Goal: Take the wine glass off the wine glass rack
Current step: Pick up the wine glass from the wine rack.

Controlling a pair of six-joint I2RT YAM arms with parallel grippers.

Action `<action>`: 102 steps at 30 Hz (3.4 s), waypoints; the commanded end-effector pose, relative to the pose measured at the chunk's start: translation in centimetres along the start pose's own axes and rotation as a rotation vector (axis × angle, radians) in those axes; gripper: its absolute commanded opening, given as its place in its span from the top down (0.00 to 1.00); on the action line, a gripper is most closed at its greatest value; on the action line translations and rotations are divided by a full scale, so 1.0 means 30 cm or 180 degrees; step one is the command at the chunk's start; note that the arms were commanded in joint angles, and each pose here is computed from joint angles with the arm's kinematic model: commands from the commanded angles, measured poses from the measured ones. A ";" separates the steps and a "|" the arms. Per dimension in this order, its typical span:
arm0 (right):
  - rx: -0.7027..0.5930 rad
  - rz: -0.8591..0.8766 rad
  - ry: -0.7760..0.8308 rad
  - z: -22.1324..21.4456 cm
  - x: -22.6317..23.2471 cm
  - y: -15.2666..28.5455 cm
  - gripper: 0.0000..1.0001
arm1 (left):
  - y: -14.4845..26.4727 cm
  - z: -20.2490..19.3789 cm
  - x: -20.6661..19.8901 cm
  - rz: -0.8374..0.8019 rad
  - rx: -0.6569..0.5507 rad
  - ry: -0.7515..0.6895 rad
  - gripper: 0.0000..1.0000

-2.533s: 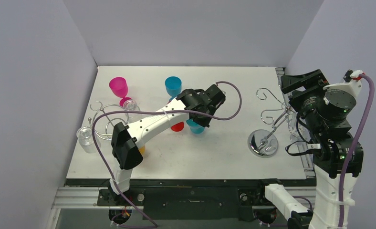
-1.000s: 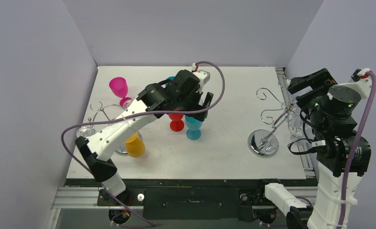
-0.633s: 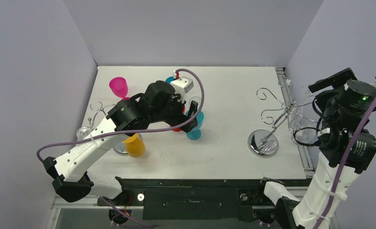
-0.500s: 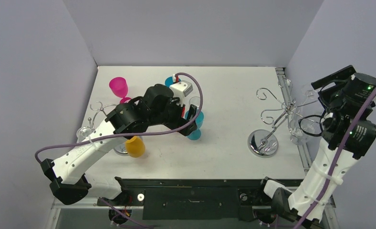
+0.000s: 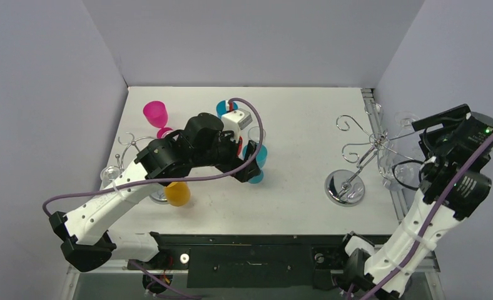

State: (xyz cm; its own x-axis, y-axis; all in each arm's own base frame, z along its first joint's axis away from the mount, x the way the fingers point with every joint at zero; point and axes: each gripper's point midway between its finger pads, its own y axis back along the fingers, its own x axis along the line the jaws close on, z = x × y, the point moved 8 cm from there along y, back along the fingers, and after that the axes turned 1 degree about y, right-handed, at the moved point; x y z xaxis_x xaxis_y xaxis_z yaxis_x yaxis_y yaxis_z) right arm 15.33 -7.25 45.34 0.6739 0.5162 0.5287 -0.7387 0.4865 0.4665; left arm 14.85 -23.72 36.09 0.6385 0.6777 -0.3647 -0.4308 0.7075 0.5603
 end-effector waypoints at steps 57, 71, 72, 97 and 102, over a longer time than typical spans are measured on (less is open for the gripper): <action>0.0143 -0.0537 -0.0376 -0.012 -0.203 -0.166 0.59 | 0.067 0.052 -0.033 -0.0064 0.0032 -0.0136 0.12; 0.0087 -0.0522 -0.0421 -0.035 -0.233 -0.182 0.74 | 0.053 0.052 -0.037 -0.0103 0.0063 -0.0123 0.12; 0.0090 -0.0523 -0.0420 -0.036 -0.234 -0.183 0.76 | 0.052 0.051 -0.038 -0.0104 0.0070 -0.0124 0.12; -0.0086 -0.0473 -0.0454 -0.034 -0.223 -0.144 1.00 | 0.040 0.051 -0.033 -0.0075 0.0088 -0.0133 0.12; -0.0162 -0.0457 -0.0494 -0.036 -0.226 -0.137 1.00 | 0.036 0.050 -0.033 -0.0071 0.0090 -0.0137 0.12</action>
State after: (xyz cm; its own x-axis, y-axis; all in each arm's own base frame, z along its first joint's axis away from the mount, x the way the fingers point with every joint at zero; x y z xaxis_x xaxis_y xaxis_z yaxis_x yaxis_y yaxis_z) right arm 14.39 -11.95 39.24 0.7447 0.3462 0.5705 -0.6535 0.5519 0.5181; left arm 14.68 -23.68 36.68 0.6496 0.6773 -0.3454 -0.3834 0.6841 0.6204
